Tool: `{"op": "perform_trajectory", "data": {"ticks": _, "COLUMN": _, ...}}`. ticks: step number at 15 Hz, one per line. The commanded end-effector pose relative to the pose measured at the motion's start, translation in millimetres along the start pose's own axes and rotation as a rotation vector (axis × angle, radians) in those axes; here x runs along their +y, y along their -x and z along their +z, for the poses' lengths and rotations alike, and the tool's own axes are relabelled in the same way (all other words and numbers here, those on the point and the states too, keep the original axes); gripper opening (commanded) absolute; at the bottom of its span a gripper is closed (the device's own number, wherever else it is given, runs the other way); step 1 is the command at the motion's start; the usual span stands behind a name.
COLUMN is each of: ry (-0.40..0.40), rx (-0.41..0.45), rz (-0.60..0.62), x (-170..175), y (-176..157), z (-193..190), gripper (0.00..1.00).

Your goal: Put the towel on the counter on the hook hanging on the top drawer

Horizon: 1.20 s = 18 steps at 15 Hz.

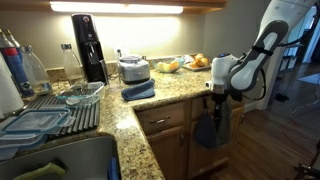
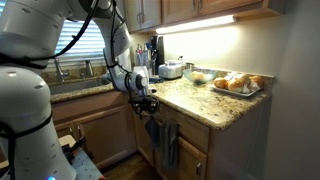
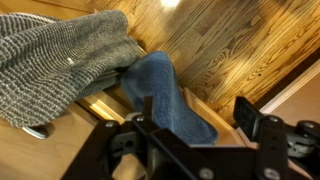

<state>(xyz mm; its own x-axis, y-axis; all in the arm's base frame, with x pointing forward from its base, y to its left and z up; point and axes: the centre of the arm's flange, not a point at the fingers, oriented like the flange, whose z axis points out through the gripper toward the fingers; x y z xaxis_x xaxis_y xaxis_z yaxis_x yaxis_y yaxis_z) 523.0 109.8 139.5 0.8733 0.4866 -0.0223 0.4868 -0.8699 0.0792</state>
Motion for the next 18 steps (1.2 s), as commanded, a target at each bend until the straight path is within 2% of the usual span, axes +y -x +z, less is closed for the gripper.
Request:
{"op": "perform_trajectory", "data": {"ticks": 1, "ry": -0.004, "rx": 0.038, "rz": 0.0, "x": 4.3, "y": 6.1, "z": -7.7, "gripper": 1.0}}
{"op": "perform_trajectory", "data": {"ticks": 7, "ry": 0.002, "rx": 0.069, "rz": -0.008, "x": 0.9, "y": 8.1, "z": -21.0, "gripper": 1.0}}
{"op": "perform_trajectory", "data": {"ticks": 18, "ry": 0.028, "rx": 0.185, "rz": -0.022, "x": -8.8, "y": 24.0, "z": -62.6, "gripper": 1.0}}
